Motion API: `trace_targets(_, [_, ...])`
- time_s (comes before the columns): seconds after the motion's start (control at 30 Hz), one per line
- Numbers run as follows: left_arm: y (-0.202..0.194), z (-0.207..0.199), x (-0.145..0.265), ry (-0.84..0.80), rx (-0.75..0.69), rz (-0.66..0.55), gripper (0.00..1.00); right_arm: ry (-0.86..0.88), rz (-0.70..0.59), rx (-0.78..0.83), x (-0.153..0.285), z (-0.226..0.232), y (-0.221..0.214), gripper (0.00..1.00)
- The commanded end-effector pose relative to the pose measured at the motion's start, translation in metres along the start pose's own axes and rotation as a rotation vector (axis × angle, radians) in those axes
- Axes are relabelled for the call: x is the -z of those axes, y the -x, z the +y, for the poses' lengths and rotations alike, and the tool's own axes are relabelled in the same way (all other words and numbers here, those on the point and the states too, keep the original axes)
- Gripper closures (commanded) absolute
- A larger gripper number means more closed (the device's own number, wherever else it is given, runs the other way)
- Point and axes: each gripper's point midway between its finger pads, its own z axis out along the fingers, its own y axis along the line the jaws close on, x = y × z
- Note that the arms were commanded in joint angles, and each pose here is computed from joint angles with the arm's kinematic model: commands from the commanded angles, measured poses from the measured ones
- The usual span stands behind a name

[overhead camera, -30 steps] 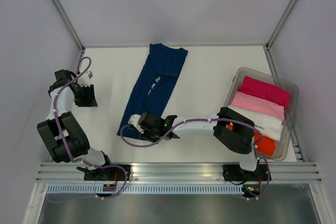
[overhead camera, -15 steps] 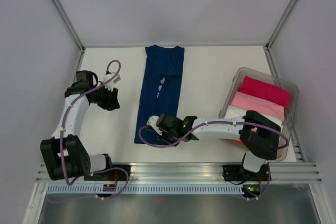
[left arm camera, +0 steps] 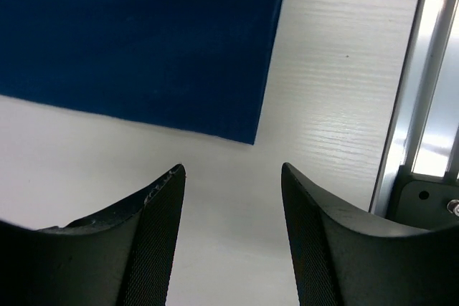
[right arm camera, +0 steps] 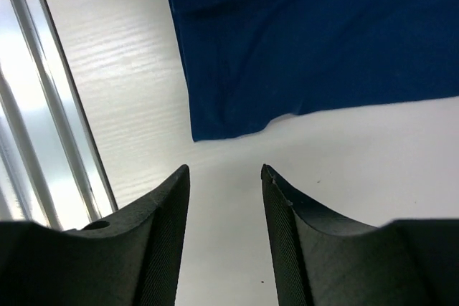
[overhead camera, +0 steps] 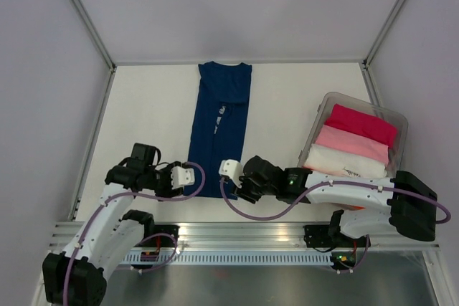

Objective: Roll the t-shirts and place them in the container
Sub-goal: Fold the tshirt, then roll the tshirt

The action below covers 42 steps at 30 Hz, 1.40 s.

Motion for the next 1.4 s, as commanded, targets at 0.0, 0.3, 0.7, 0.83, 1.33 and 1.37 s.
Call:
trace_targets(0.0, [0.007, 0.002, -0.006, -0.01, -0.176, -0.009, 0.38, -0.027, -0.132, 0.082, 0.0, -0.007, 0.014, 0.48])
trace_targets(0.3, [-0.002, -0.016, -0.03, -0.067, -0.255, 0.068, 0.38, 0.027, -0.025, 0.219, -0.02, 0.0, -0.008, 0.5])
trace_targets(0.7, [-0.011, -0.019, -0.043, -0.11, -0.294, 0.101, 0.39, 0.064, 0.067, 0.32, -0.041, 0.012, -0.039, 0.54])
trace_targets(0.83, [-0.019, -0.019, -0.047, -0.109, -0.314, 0.133, 0.39, 0.069, 0.044, 0.313, -0.043, 0.013, -0.029, 0.55])
trace_targets(1.33, [-0.029, -0.015, -0.053, -0.107, -0.307, 0.176, 0.73, 0.104, 0.016, 0.326, -0.069, 0.023, -0.026, 0.7])
trace_targets(1.37, [-0.027, -0.014, -0.053, -0.105, -0.306, 0.169, 0.75, 0.103, 0.018, 0.32, -0.07, 0.022, -0.027, 0.73])
